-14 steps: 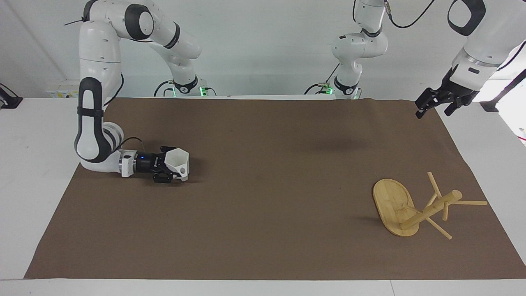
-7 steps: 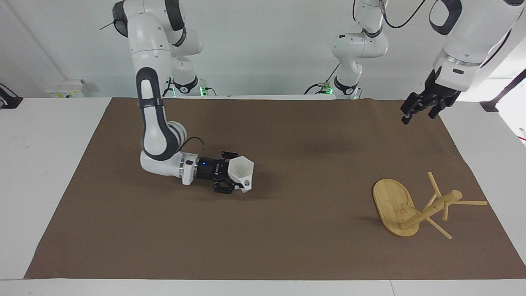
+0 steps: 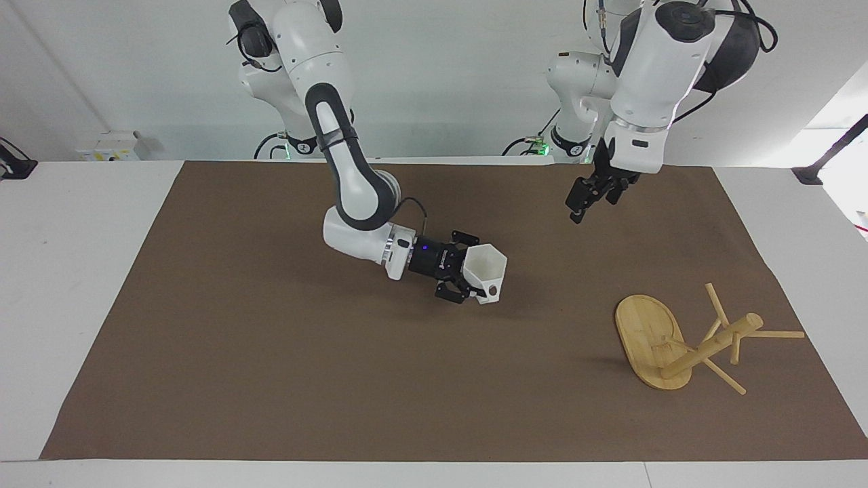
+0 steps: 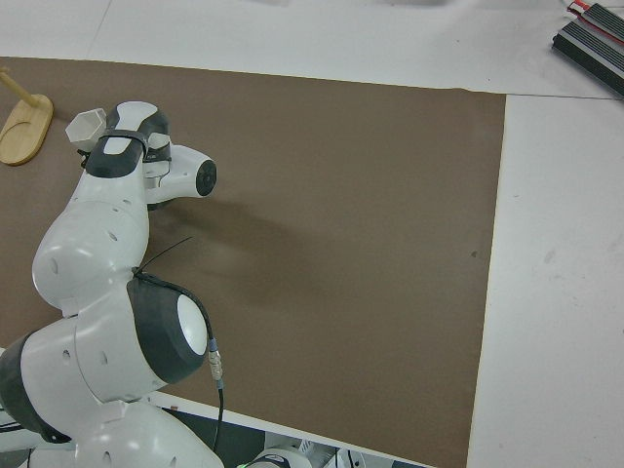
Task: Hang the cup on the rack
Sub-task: 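Lift the cup with the right gripper while the left gripper approaches, then grasp the cup with the left gripper from the right gripper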
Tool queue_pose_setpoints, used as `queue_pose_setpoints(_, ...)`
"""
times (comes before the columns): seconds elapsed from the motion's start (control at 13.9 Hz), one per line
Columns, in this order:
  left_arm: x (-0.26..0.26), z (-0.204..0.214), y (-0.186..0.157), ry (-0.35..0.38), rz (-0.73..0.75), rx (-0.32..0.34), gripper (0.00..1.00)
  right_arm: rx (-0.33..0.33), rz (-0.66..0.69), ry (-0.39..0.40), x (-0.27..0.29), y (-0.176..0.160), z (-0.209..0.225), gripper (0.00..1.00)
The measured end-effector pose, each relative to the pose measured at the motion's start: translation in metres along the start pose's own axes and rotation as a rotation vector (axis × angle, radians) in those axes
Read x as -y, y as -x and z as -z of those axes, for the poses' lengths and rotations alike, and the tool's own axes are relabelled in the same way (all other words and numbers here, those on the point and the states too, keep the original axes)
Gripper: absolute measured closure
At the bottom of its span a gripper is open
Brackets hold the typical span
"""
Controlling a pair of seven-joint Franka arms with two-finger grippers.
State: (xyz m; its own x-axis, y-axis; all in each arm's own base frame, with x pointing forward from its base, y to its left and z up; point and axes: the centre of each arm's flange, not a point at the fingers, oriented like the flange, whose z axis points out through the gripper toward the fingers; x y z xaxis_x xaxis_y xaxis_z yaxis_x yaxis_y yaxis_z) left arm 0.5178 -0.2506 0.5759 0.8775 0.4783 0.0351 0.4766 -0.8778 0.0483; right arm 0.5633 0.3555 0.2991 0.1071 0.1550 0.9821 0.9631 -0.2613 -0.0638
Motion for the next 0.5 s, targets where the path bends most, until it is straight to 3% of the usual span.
queue_pose_setpoints(0.5,-0.061,-0.053,0.014,-0.018,0.188,0.053,0.01,0.003,0.067,-0.033,0.018,0.002,-0.015,0.19)
